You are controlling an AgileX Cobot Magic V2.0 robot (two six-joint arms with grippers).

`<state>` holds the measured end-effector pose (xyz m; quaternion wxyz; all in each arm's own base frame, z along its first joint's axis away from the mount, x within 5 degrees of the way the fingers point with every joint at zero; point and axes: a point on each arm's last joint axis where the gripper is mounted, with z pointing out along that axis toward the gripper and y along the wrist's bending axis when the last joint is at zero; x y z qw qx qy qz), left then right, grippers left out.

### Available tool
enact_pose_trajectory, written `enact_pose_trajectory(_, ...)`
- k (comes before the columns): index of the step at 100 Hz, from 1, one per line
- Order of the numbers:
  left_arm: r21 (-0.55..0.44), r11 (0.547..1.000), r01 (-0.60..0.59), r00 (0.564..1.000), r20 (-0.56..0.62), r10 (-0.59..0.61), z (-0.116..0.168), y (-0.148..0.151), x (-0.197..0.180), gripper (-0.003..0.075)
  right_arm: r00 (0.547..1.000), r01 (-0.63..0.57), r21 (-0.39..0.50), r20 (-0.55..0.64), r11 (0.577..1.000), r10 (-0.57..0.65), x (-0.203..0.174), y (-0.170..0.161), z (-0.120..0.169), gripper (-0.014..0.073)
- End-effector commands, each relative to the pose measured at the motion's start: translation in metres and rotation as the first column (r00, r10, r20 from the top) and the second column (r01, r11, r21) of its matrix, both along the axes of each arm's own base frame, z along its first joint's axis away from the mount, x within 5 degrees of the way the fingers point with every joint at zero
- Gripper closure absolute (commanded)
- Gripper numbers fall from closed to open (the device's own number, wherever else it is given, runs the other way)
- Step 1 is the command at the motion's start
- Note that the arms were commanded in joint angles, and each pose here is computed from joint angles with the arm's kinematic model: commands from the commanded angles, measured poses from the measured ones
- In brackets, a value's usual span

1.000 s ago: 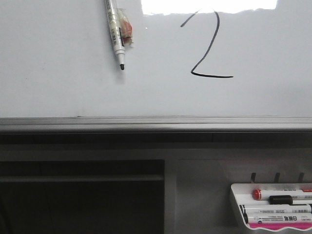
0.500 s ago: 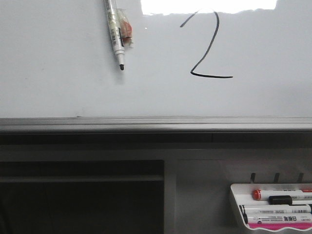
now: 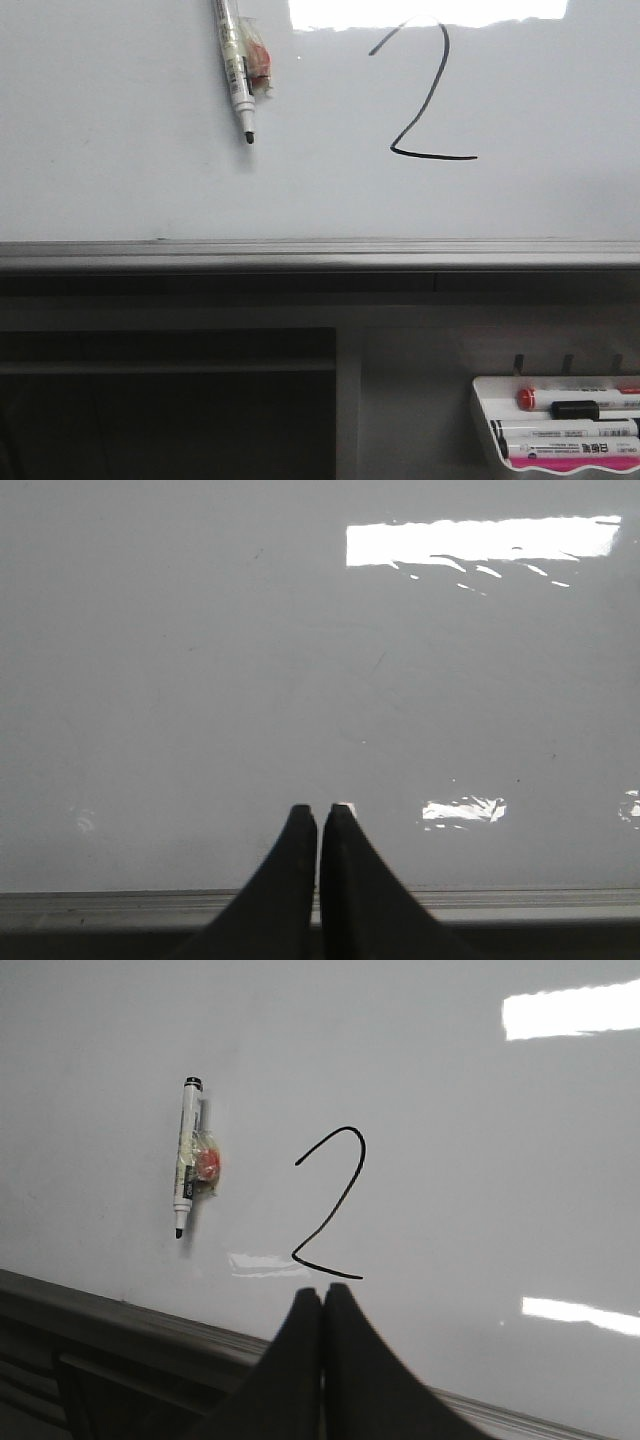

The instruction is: Write number 2 on whiteboard

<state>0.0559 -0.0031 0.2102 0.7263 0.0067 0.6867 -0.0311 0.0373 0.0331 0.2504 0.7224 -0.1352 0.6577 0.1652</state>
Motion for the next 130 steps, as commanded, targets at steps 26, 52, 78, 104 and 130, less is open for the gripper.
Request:
enact_pose_trajectory(26,-0.024,1.0,-0.009,0.996,0.088,0.011,0.004,0.001,-0.002,0.074,0.998,0.036,0.032,0.053,0.999,-0.038,-0.003,-0.004,0.011,0.0662)
enact_pose_trajectory(52,-0.024,1.0,-0.009,0.996,0.088,0.011,0.004,0.001,-0.002,0.074,0.969,0.228,-0.064,0.108,0.972,-0.22,0.004,-0.018,0.012,0.0662)
enact_pose_trajectory(78,-0.024,1.0,-0.009,0.996,0.088,0.011,0.004,0.001,-0.002,0.074,0.933,0.354,-0.164,0.132,0.921,-0.336,0.018,-0.028,0.004,0.0662)
enact_pose_trajectory(104,-0.024,1.0,-0.009,0.996,0.088,0.011,0.004,0.001,-0.002,0.074,0.932,0.361,-0.203,0.128,0.91,-0.341,0.02,-0.028,-0.035,0.0662)
enact_pose_trajectory(130,-0.024,1.0,-0.009,0.996,0.086,0.011,0.004,0.001,-0.002,0.074,0.918,0.392,-0.238,0.034,0.889,-0.396,0.019,-0.031,-0.053,0.0662)
